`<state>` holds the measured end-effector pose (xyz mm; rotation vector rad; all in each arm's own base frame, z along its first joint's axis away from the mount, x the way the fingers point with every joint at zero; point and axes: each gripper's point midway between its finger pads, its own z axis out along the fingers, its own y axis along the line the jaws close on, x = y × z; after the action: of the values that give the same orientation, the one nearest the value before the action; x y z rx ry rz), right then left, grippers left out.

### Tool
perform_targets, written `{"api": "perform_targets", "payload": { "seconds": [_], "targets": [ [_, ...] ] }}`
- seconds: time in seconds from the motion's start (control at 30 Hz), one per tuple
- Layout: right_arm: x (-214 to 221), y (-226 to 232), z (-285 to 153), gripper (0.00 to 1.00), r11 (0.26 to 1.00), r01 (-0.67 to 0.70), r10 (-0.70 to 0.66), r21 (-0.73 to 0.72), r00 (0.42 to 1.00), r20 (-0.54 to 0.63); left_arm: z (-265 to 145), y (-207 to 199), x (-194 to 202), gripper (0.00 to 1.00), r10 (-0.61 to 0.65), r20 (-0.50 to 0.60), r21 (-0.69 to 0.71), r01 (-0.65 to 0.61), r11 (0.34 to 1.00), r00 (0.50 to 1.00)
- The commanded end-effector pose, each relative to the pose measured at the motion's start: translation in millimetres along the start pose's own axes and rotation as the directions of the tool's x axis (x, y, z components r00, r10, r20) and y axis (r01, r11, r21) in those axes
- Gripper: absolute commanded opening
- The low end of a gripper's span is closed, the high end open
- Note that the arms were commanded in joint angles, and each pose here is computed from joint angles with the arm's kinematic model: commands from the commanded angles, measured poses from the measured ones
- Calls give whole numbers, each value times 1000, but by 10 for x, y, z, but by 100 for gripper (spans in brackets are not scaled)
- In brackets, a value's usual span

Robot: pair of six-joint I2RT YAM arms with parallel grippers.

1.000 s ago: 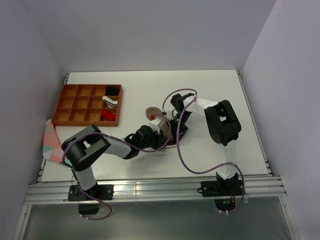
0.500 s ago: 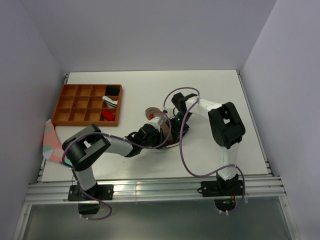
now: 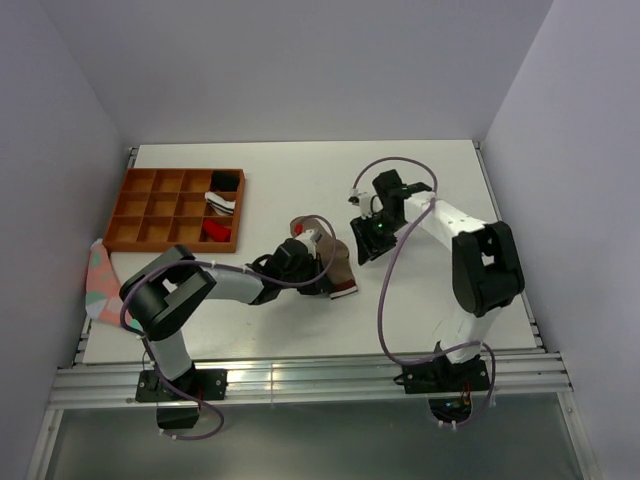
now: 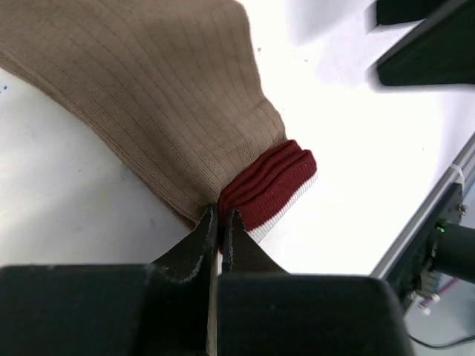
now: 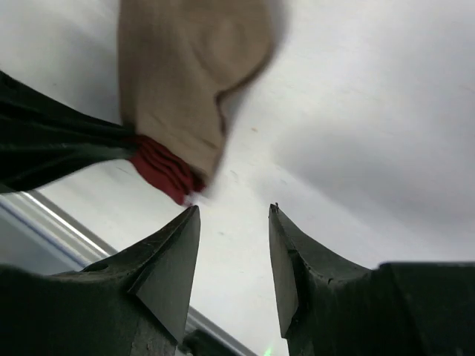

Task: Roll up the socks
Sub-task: Roll the sock at the center of the board.

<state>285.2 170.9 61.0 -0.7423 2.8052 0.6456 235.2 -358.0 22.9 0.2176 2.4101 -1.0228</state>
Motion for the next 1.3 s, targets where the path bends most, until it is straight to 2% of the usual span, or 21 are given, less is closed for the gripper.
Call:
{"api": "perform_targets", "payload": {
  "seconds": [0.0,0.17,0.23,0.43,0.57,0.7,0.83,1.27],
  "targets": [
    [-86,-39,-240,49,998,64,-67,29,990,122,-175,487,540,0,-77,-233,-170,38,985,969],
    [-45,-18,-328,46,975,216,-222,55,958,182,-264,521,505,0,-117,-318,-177,62,982,941],
    [-9,37,-366,40,964,264,-267,44,942,201,-282,471,470,0,-112,-354,-147,63,987,928],
    [161,130,-398,42,886,454,-464,95,857,225,-305,468,470,0,-117,-444,-135,62,989,889],
    [241,239,-331,44,790,580,-612,197,761,215,-307,475,555,0,-129,-501,-135,70,988,856],
    [386,563,-194,50,636,720,-772,278,599,213,-313,512,595,0,-135,-524,-149,66,987,841],
    [380,754,-157,53,538,788,-842,299,493,218,-318,521,661,0,-144,-543,-143,78,987,827],
    [690,960,311,52,337,907,-942,253,328,77,-345,531,736,0,-157,-582,-149,85,985,798]
  ]
}}
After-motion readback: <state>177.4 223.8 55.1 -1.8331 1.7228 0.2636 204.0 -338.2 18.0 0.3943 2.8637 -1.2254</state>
